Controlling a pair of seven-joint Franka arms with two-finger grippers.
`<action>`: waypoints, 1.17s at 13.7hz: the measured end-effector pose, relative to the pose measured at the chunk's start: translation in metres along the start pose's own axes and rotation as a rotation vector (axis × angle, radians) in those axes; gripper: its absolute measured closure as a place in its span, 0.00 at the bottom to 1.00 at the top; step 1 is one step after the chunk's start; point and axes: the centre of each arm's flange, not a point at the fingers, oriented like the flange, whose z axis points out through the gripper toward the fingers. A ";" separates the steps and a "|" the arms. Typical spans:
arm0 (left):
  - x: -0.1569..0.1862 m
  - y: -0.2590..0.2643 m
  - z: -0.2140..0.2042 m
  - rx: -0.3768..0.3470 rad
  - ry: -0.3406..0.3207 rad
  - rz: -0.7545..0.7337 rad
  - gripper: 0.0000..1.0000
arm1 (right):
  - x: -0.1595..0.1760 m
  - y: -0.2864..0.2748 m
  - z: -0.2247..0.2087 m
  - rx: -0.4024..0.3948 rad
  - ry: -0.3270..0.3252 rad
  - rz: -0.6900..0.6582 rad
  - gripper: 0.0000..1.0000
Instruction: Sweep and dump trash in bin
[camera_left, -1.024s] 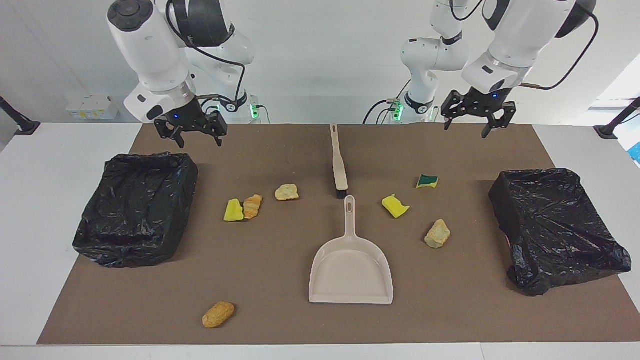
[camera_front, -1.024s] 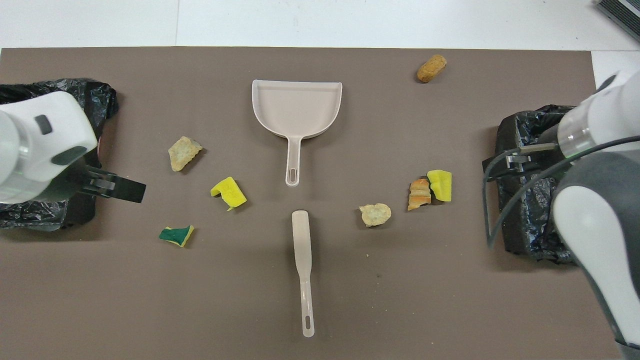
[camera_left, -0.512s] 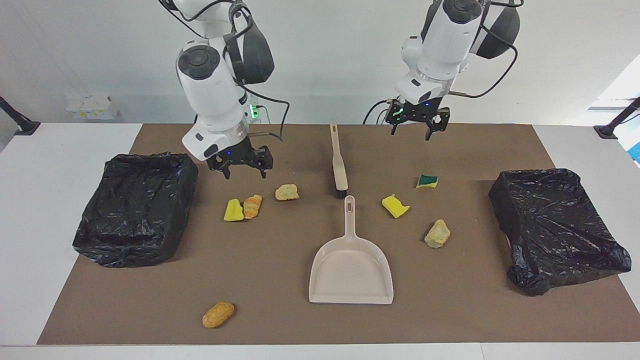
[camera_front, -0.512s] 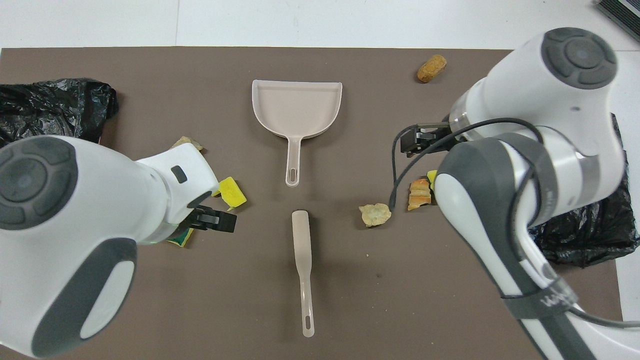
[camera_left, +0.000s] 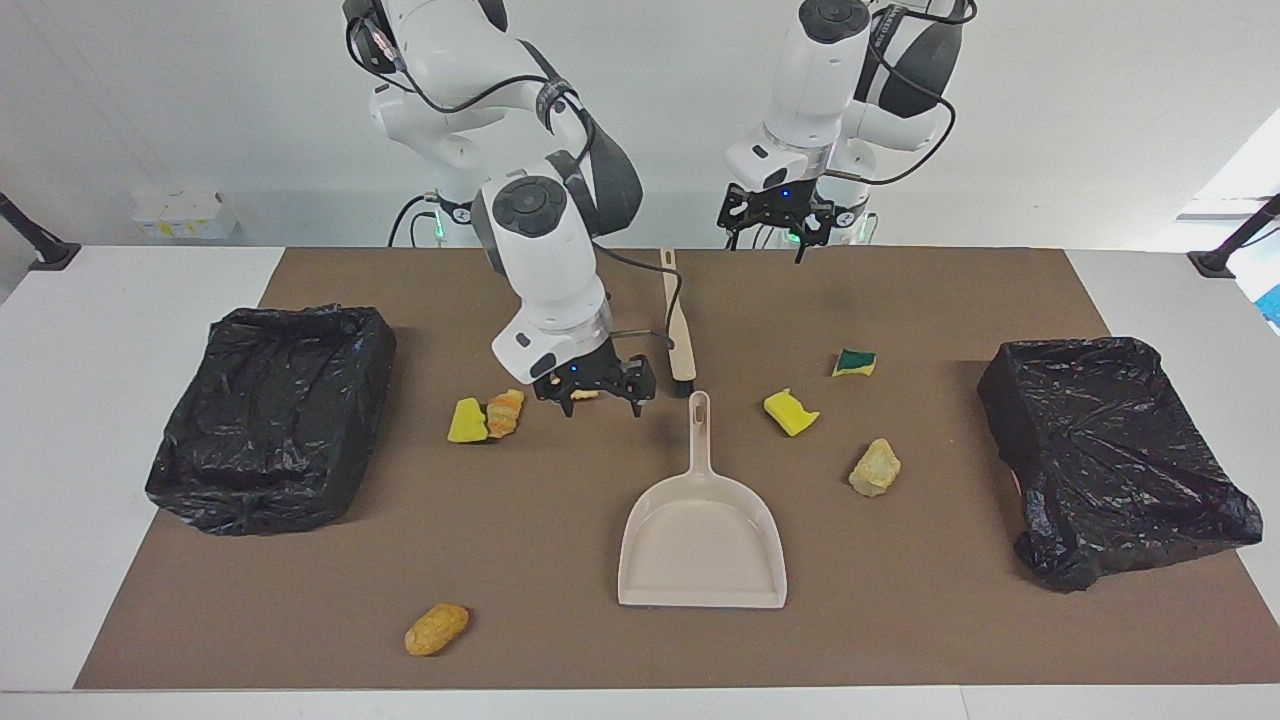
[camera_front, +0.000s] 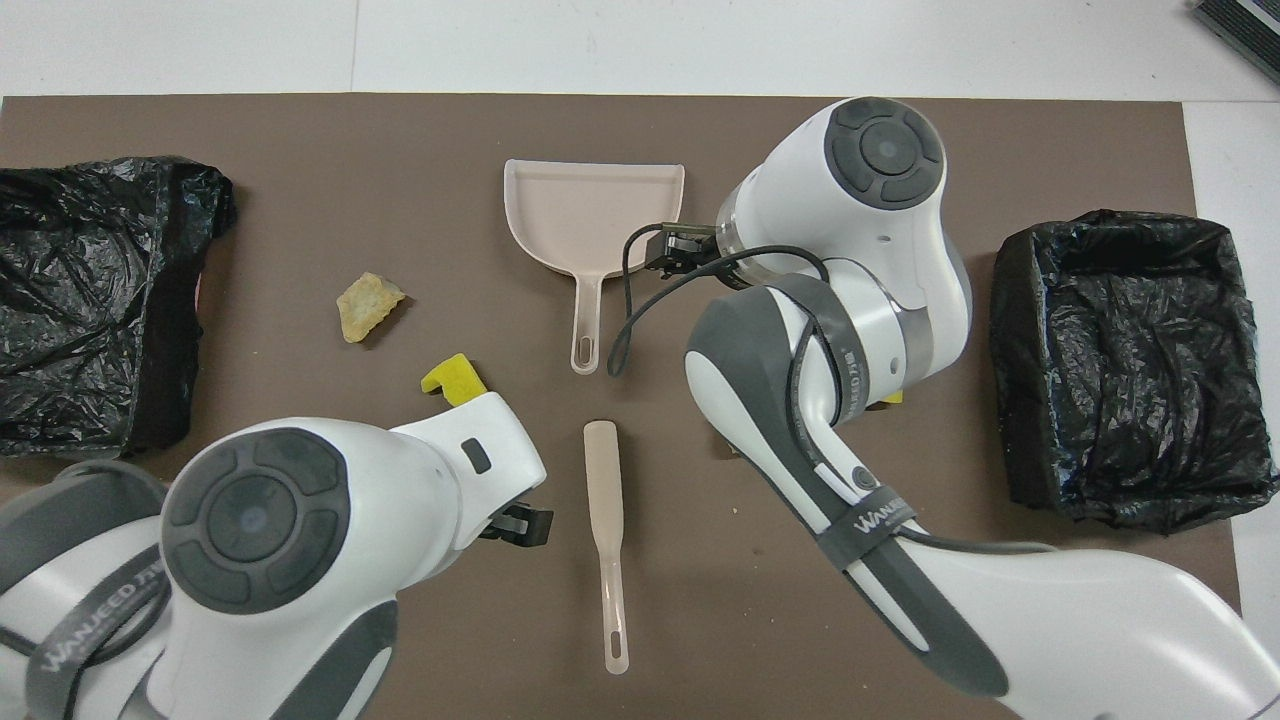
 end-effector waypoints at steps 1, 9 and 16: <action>-0.004 0.008 0.006 0.002 -0.004 0.001 0.00 | 0.000 -0.012 0.009 0.016 0.010 0.010 0.00; -0.041 0.056 0.059 0.020 -0.035 -0.009 0.00 | -0.018 -0.078 0.100 0.007 -0.026 -0.014 0.00; -0.073 0.096 0.120 0.029 -0.032 -0.055 0.00 | -0.037 -0.094 0.114 -0.018 -0.040 -0.055 0.41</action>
